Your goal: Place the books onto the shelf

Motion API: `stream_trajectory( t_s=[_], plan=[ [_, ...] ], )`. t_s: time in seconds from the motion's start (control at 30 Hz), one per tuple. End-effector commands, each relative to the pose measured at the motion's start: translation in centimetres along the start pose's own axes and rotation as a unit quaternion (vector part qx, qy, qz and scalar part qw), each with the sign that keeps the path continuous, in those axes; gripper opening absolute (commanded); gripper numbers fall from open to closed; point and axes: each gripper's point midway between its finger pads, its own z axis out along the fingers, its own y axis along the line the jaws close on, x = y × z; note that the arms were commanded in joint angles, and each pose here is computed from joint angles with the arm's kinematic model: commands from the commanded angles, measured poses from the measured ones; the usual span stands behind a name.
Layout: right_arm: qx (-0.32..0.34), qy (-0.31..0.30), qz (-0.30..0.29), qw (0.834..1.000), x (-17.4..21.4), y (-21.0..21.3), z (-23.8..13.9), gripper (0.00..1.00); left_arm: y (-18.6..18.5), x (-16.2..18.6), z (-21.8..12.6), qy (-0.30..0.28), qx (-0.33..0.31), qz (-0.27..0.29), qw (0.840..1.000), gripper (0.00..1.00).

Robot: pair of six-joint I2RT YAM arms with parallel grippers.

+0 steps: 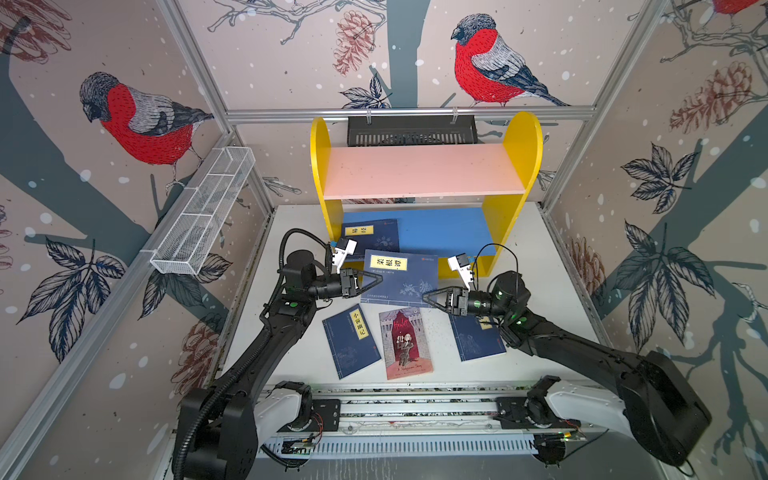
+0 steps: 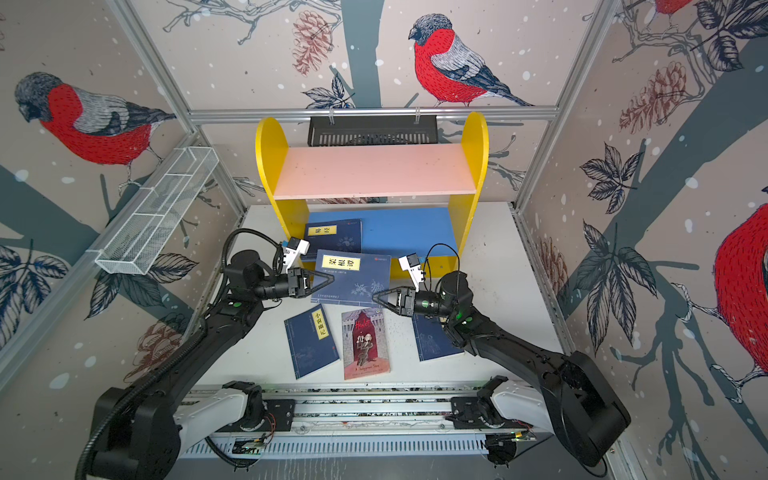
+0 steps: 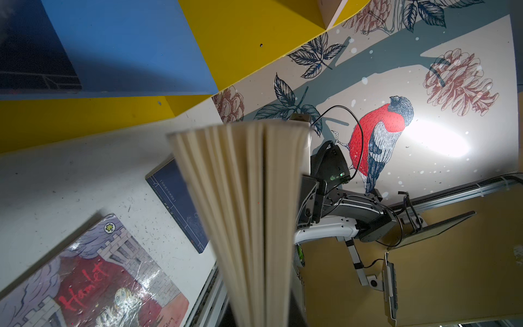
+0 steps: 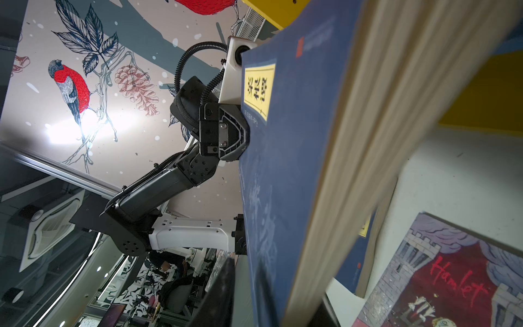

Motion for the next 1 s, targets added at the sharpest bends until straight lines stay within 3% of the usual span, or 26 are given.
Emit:
stream_trajectory(
  t_s=[0.0,0.1,0.17,0.2,0.27,0.3,0.4,0.5,0.77,0.97],
  plan=[
    [-0.013,-0.039,-0.027,0.999,-1.8,1.2,0.1,0.17,-0.5,-1.0,-0.1,-0.019,0.002,0.026,0.999,0.00],
    [-0.002,-0.055,-0.026,0.998,-2.4,0.6,-0.2,0.04,0.1,-1.1,-0.2,-0.023,-0.010,0.023,0.999,0.00],
    [0.011,-0.061,-0.020,0.998,-3.0,-0.2,-0.4,0.01,0.6,-1.1,-0.3,-0.025,-0.023,0.024,0.999,0.03],
    [0.014,-0.061,-0.019,0.998,-3.3,-0.4,-0.5,0.00,0.8,-1.2,-0.4,-0.026,-0.030,0.027,0.999,0.11],
    [0.020,-0.064,-0.014,0.998,-4.0,-1.2,-0.9,0.00,1.2,-1.5,-0.6,-0.030,-0.051,0.039,0.997,0.39],
    [0.025,-0.066,-0.010,0.997,-4.4,-1.6,-1.1,0.00,1.6,-1.6,-0.7,-0.031,-0.068,0.045,0.996,0.49],
    [0.039,-0.067,-0.010,0.997,-5.8,-2.5,-1.7,0.00,3.2,-2.7,-1.9,-0.037,-0.171,0.112,0.978,0.61],
    [0.065,-0.057,0.002,0.996,-6.8,-4.8,-1.7,0.00,3.7,-3.6,-2.9,-0.037,-0.230,0.155,0.960,0.63],
    [0.060,-0.033,0.014,0.998,-10.2,-6.9,0.6,0.00,3.1,-4.6,-4.2,-0.033,-0.285,0.209,0.935,0.63],
    [0.045,-0.009,0.029,0.999,-11.9,-8.4,3.2,0.00,4.0,-5.0,-5.1,-0.043,-0.322,0.216,0.921,0.63]
  ],
)
